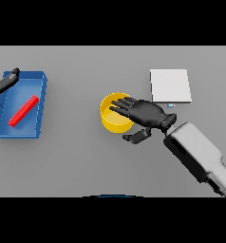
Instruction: Pick up the red beaker and tilt it to pour out 1 green nut into yellow bowl. Pick up the yellow bowl and place it on the metallic measuring scale.
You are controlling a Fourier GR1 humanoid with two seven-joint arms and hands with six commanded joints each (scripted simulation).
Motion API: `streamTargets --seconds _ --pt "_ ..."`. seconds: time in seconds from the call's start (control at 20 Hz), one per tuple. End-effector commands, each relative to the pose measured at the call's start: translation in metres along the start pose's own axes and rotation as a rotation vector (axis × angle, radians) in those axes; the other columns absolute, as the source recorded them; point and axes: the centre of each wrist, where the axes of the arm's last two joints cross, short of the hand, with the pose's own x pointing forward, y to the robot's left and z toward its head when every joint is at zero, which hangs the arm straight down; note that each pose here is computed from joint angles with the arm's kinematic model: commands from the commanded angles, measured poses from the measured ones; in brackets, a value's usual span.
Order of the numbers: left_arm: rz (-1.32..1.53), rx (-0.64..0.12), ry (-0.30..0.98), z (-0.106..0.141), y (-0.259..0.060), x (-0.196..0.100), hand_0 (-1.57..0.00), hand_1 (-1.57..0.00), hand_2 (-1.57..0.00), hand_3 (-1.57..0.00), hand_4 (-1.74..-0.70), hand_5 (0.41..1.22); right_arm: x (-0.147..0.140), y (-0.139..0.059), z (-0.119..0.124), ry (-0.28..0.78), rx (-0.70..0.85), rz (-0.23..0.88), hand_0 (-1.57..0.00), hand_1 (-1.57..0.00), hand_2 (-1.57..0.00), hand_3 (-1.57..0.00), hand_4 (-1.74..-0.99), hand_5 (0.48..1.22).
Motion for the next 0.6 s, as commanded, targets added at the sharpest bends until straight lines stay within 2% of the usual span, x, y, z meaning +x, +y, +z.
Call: streamTargets --seconds 0.0,0.1,0.4,0.55 --pt "-0.004 -0.002 0.014 -0.001 -0.003 -0.002 0.0 0.0 0.0 0.0 -0.81 0.695 -0.001 0.0 -0.005 -0.003 0.026 0.01 0.0 0.0 0.0 0.0 -1.155 0.646" --pt "-0.007 0.003 0.016 -0.001 -0.002 -0.001 0.0 0.0 0.0 0.0 -0.81 0.696 0.003 -0.003 -0.011 -0.034 0.083 0.038 0.0 0.0 0.0 0.0 -1.161 0.658" --pt "-0.019 -0.003 0.011 0.0 0.0 -0.004 0.0 0.0 0.0 0.0 -0.8 0.706 0.005 -0.005 -0.035 -0.004 0.21 0.1 0.0 0.0 0.0 0.0 -1.177 0.673" --pt "-0.028 0.0 0.013 -0.002 0.0 -0.004 0.0 0.0 0.0 0.0 -0.8 0.704 0.001 -0.002 -0.036 -0.003 0.247 0.107 0.0 0.0 0.0 -0.01 -1.186 0.684"
